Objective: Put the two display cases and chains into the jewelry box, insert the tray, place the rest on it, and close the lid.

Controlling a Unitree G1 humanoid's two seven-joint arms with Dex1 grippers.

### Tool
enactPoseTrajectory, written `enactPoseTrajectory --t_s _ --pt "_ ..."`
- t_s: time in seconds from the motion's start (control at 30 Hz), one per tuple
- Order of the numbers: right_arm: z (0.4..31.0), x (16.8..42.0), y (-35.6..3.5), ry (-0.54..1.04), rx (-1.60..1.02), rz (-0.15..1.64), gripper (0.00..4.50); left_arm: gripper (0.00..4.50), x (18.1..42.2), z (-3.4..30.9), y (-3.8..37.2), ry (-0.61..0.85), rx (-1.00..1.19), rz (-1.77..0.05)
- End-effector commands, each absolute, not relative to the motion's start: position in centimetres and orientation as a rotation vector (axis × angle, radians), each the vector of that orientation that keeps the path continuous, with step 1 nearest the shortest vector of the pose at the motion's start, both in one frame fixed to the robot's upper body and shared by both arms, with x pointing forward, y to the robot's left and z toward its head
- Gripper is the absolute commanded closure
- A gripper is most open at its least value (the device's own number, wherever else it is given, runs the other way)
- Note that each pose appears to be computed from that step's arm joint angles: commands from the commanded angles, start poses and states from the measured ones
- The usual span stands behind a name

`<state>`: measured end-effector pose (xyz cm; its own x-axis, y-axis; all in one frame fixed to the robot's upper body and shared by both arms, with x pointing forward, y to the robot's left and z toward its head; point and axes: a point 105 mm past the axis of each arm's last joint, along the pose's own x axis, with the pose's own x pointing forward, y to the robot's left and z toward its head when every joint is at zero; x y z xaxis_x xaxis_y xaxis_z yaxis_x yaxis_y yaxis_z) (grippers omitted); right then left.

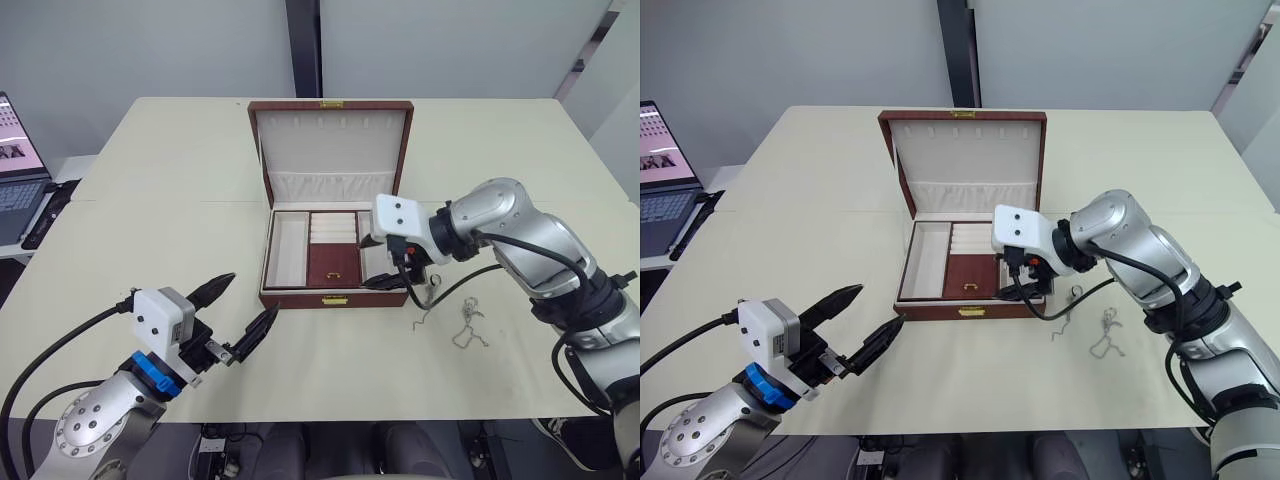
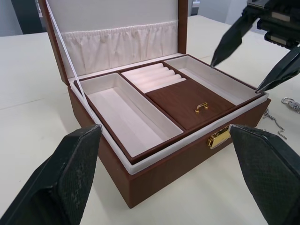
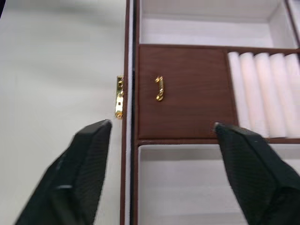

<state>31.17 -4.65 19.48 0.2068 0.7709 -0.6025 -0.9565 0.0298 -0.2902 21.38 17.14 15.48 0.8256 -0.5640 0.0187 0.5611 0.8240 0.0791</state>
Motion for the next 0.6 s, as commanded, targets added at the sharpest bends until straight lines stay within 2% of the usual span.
enactPoseTrajectory --t_s 0.03,0.1,0.17,0.23,0.33,0.43,0.6 --pt "22.0 32.2 -3.8 0.156 -0.650 1.323 0.04 0.00 21.4 16.2 17.0 -0.071 0.089 -0.611" --pt "22.6 32.6 -3.2 0.083 -0.577 1.316 0.04 0.00 21.4 16.2 17.1 -0.071 0.090 -0.613" --pt "23.6 33.0 -2.5 -0.072 -0.482 1.322 0.47 0.00 21.4 16.2 17.0 -0.069 0.090 -0.617" --pt "23.3 33.2 -2.3 -0.142 -0.373 1.333 0.99 0.00 21.5 16.2 16.9 -0.069 0.090 -0.620" --pt "20.9 33.4 -2.4 -0.117 -0.325 1.353 2.02 0.00 21.6 16.2 17.0 -0.071 0.093 -0.622" --pt "18.3 33.8 -2.7 -0.057 -0.329 1.347 2.77 0.00 21.6 16.3 17.0 -0.074 0.097 -0.623" --pt "15.6 34.5 -3.2 0.029 -0.361 1.321 4.00 0.00 21.7 16.5 17.1 -0.076 0.101 -0.621"
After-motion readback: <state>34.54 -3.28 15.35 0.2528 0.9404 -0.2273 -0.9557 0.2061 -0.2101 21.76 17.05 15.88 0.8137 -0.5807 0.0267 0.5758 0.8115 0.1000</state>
